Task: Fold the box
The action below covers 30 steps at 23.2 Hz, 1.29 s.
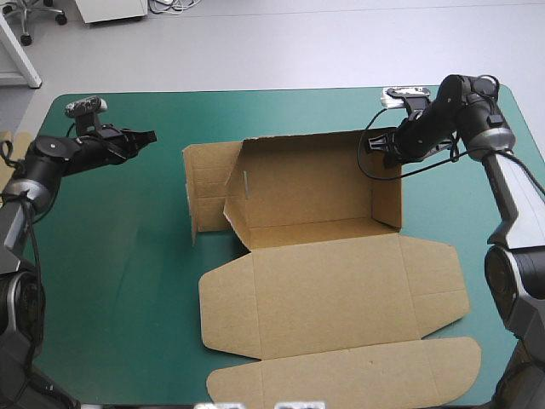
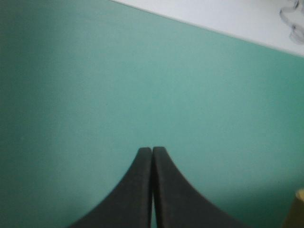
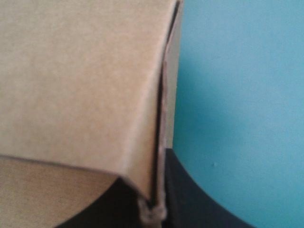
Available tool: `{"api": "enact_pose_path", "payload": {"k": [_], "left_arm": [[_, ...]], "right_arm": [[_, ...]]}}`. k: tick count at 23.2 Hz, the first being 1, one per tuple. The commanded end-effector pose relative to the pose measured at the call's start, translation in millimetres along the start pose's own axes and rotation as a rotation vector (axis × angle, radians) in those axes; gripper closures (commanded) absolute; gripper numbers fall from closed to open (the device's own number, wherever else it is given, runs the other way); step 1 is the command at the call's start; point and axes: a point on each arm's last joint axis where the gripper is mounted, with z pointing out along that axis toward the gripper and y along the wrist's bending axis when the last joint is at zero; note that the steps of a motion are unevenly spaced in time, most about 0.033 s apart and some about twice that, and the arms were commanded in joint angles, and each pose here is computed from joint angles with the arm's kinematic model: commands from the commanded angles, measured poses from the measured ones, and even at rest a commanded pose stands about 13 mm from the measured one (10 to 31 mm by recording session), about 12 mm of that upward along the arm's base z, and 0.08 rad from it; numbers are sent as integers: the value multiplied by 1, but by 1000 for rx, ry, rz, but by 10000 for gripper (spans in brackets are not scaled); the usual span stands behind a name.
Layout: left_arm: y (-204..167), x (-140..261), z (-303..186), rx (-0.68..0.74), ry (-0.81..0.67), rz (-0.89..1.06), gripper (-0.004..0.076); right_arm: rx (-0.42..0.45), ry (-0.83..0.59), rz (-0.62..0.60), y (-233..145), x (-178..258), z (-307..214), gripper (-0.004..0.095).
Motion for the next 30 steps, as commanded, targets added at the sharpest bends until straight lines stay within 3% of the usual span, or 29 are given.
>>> {"api": "enact_pose_path", "payload": {"k": [1, 7, 11, 21, 24, 28, 30], "left_arm": [[-19, -42, -46, -97, 33, 161, 734], [-16, -69, -83, -349, 243, 259, 734], [-19, -63, -88, -325, 321, 215, 734], [-20, -64, -86, -313, 303, 208, 734], [-21, -64, -86, -302, 301, 202, 734], [-22, -64, -85, -294, 300, 201, 734], [-22, -64, -85, -292, 299, 200, 734]], "right_arm": [[-9, -78, -29, 7, -3, -28, 921], [-9, -78, -38, 7, -3, -28, 921], [-10, -79, -37, 8, -3, -28, 921], [-22, -46, -11, 1, -13, -3, 899], [-17, -87, -44, 3, -18, -10, 730], [-13, -136, -44, 6, -25, -26, 349], [-14, -168, -33, 8, -28, -35, 249]]}}
